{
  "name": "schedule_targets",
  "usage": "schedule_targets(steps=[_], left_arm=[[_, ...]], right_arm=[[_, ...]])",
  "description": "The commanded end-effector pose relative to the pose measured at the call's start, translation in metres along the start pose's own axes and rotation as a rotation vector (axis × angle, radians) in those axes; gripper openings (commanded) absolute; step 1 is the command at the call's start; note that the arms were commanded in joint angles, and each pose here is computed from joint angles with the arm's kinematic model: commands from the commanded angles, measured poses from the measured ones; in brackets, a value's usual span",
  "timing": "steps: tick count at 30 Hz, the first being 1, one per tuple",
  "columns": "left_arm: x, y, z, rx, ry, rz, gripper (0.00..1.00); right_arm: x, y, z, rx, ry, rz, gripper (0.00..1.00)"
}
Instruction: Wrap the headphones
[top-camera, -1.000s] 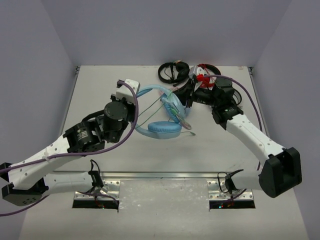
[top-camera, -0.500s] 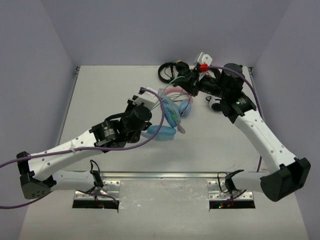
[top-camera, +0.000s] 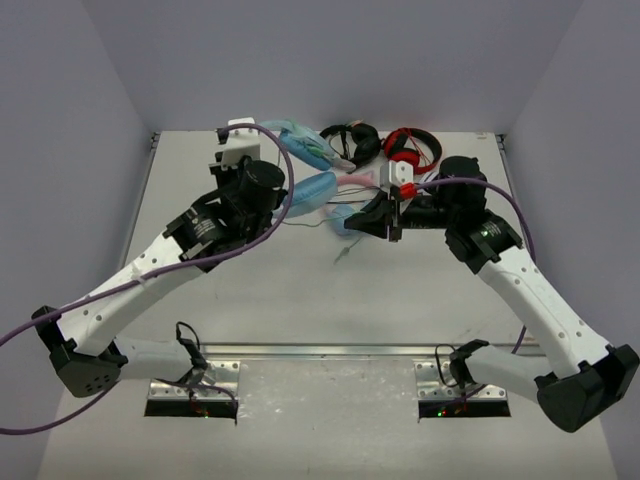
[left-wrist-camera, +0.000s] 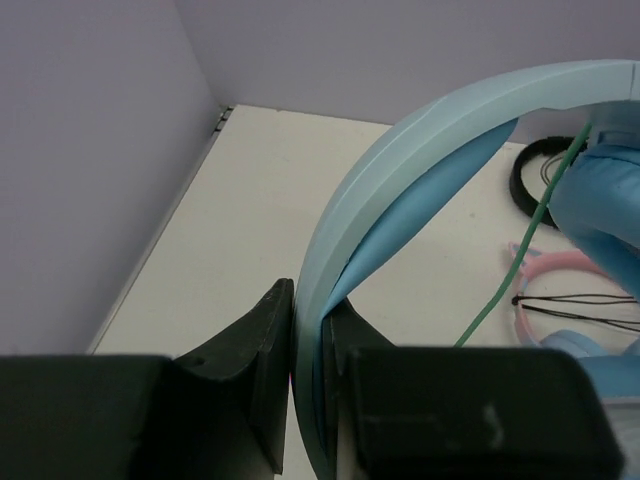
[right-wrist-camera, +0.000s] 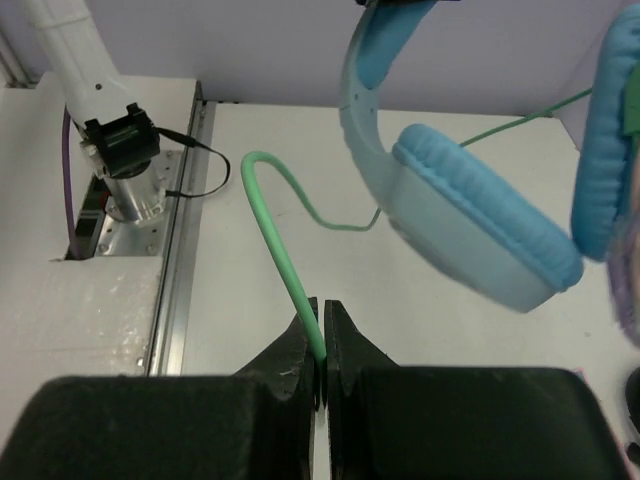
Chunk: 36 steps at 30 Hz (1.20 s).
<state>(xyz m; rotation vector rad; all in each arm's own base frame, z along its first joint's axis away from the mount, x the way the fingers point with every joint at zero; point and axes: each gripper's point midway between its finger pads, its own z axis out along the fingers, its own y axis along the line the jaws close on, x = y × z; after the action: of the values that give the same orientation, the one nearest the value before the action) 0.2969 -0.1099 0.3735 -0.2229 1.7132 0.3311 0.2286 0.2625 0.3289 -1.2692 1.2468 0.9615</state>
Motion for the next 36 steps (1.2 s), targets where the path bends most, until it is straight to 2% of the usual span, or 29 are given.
schedule_targets(steps=[1,4,8,12,15,16,18,19,20,22,23,25,36], left_arm=[[-0.031,-0.002,0.013,0.006,-0.041,-0.174,0.0],[-0.02,-0.001,0.018,-0.042,-0.035,-0.116,0.0],[-0.003,-0.01,0.024,-0.051,-0.014,-0.104,0.0],[0.007,-0.017,0.029,-0.066,0.0,-0.06,0.0],[0.022,-0.024,0.032,-0.039,0.022,0.013,0.0],[0.023,-0.03,0.031,0.006,0.022,0.005,0.0],[0.041,-0.035,0.031,0.061,0.038,0.08,0.0],[0.038,-0.042,0.028,0.116,0.016,0.056,0.0],[0.049,-0.043,0.027,0.131,0.018,0.101,0.01],[0.046,-0.052,0.015,0.194,-0.016,0.11,0.0],[0.053,-0.054,0.011,0.217,-0.026,0.19,0.0],[0.049,-0.064,-0.007,0.279,-0.077,0.219,0.0],[0.044,-0.057,-0.041,0.334,-0.15,0.284,0.0]], right_arm=[[0.001,-0.001,-0.005,0.045,0.031,-0.056,0.01],[-0.016,-0.007,-0.008,0.085,0.019,-0.053,0.01],[-0.054,0.007,0.003,0.018,-0.034,-0.055,0.01],[-0.067,0.014,0.017,0.02,0.009,-0.12,0.01],[-0.071,-0.01,0.009,0.15,0.054,-0.157,0.01],[-0.067,-0.019,0.009,0.186,0.076,-0.158,0.01],[-0.071,-0.042,0.002,0.286,0.117,-0.177,0.01],[-0.073,-0.048,0.0,0.308,0.125,-0.172,0.01],[-0.074,-0.061,-0.002,0.352,0.136,-0.17,0.01],[-0.075,-0.079,-0.01,0.424,0.143,-0.16,0.01],[-0.077,-0.09,-0.016,0.465,0.144,-0.159,0.01],[-0.078,-0.099,-0.019,0.481,0.163,-0.17,0.01],[-0.044,-0.149,-0.06,0.706,0.342,-0.259,0.01]])
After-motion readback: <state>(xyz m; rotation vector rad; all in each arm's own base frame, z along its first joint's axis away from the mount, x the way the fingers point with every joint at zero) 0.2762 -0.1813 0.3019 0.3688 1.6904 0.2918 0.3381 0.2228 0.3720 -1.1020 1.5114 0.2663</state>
